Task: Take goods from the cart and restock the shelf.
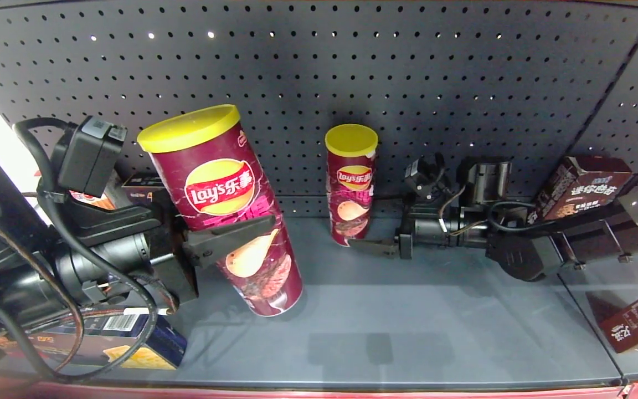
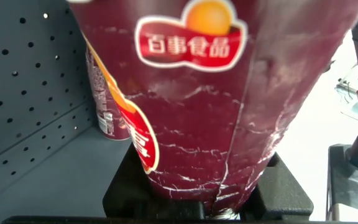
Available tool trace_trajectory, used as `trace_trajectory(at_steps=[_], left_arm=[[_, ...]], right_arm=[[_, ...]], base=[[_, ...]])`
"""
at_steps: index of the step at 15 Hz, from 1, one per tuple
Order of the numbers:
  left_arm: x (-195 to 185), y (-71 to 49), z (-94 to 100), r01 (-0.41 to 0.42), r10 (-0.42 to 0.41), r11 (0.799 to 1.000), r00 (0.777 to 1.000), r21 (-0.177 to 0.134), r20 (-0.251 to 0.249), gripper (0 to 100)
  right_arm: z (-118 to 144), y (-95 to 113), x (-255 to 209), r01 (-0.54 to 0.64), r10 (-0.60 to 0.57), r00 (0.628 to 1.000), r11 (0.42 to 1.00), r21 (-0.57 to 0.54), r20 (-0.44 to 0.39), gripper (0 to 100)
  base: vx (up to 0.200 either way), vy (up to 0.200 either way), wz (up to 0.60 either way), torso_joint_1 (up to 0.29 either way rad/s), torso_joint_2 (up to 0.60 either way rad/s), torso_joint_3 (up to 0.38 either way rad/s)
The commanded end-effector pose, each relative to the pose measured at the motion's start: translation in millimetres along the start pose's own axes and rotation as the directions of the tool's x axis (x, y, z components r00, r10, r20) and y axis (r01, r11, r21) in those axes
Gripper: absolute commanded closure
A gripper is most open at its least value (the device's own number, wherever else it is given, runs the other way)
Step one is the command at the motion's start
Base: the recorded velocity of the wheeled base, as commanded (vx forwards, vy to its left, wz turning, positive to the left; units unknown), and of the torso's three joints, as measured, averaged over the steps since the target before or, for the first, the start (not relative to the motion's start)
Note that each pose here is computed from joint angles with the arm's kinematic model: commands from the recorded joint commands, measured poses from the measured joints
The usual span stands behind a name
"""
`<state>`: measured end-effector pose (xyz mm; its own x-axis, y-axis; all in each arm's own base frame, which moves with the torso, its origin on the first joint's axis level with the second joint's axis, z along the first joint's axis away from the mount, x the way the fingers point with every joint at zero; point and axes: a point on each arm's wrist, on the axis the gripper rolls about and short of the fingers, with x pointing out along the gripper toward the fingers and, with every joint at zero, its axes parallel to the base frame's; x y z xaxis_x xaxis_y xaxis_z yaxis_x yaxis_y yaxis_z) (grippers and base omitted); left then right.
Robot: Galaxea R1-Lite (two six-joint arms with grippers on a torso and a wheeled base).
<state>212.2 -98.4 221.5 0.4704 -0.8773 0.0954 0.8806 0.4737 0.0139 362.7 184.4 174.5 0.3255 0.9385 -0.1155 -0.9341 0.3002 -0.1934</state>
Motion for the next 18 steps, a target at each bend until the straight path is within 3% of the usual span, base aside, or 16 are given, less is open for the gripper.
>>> trace_trajectory(at_steps=[1,6,7,17,18], left_arm=[[0,-0.1,0.1,-0.001,0.001,1.0,1.0,0.0,0.0,100],[-1,0.5,-0.7,-0.006,0.006,1.0,1.0,-0.001,-0.002,100],[-1,0.7,0.1,-0.005,0.005,1.0,1.0,0.001,0.0,100],[-2,0.9,-2.0,-0.014,0.014,1.0,1.0,-0.005,-0.006,100],[-2,0.7,-1.6,-0.013,0.013,1.0,1.0,-0.004,-0.005,100]], right_arm=[[2,2,-2,-0.001,0.001,1.0,1.0,-0.002,0.002,0],[6,0,-3,0.059,-0.06,0.998,0.998,-0.008,-0.009,0],[12,-13,6,0.123,-0.123,0.992,0.992,-0.025,0.01,0],[12,-21,46,0.097,-0.098,0.993,0.995,0.01,0.067,0],[14,-21,45,0.109,-0.109,0.992,0.994,0.009,0.067,100]], base=[[0.0,0.0,0.0,0.0,0.0,0.0],[0.0,0.0,0.0,0.0,0.0,0.0],[0.0,0.0,0.0,0.0,0.0,0.0],[0.0,0.0,0.0,0.0,0.0,0.0],[0.0,0.0,0.0,0.0,0.0,0.0]])
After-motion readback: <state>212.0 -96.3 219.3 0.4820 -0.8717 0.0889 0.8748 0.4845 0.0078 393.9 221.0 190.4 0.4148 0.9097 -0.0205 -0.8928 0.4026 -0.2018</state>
